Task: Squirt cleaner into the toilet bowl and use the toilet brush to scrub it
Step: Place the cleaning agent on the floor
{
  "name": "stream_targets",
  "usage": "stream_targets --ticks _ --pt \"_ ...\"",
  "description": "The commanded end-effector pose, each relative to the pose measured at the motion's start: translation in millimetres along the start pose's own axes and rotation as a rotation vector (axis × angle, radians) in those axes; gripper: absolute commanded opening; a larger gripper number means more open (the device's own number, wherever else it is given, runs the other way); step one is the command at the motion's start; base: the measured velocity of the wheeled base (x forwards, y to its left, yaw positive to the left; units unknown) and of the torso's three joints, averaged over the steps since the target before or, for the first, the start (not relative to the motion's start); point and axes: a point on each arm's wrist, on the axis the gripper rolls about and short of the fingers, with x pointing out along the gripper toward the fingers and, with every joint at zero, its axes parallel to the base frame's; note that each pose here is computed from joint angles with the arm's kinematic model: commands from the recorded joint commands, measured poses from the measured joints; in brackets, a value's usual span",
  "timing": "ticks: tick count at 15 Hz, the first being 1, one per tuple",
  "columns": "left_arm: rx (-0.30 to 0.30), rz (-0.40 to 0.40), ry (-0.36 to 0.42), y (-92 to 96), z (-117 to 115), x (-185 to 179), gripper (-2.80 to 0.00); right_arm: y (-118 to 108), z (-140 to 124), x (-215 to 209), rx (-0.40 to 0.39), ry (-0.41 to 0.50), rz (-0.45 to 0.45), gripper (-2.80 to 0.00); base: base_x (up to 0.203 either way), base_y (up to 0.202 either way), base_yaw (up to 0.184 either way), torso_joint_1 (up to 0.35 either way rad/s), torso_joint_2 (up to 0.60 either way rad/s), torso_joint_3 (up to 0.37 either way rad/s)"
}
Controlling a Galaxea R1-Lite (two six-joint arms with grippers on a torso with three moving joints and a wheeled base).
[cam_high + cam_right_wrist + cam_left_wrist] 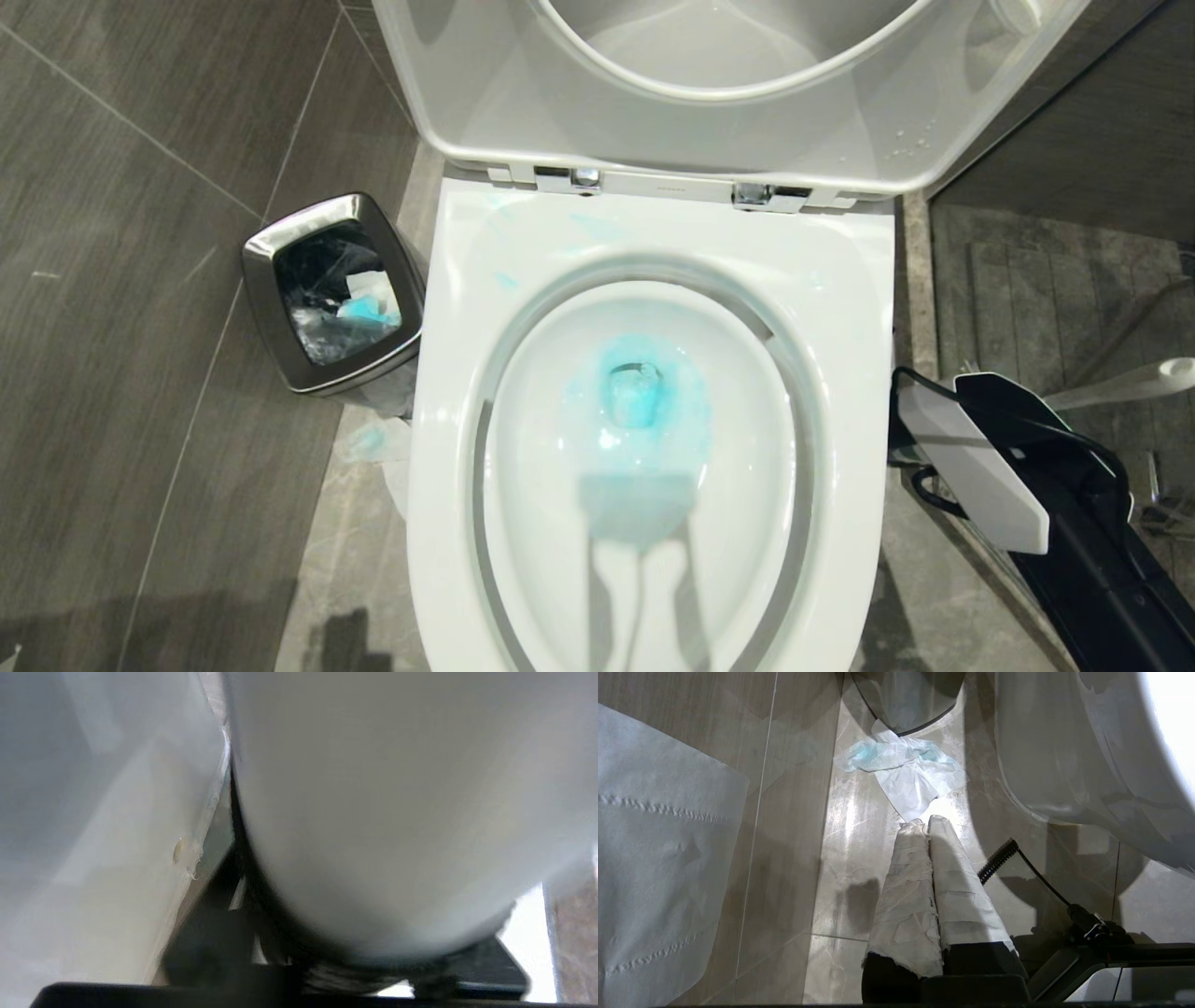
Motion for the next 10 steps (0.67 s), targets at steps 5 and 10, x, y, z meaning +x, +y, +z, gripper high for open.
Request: stream_targets --ticks 5,10 --pt "-0.001 0.000 0.003 0.0 0 0 -2.80 0 3 1 0.003 -0.016 0.003 0.00 0.000 0.000 0.000 0.000 0.00 0.000" --pt "0.000 0.000 0.001 0.0 0 0 -2.80 -1 11 1 0.008 -0.040 0.000 0.00 0.000 0.000 0.000 0.000 0.00 0.000"
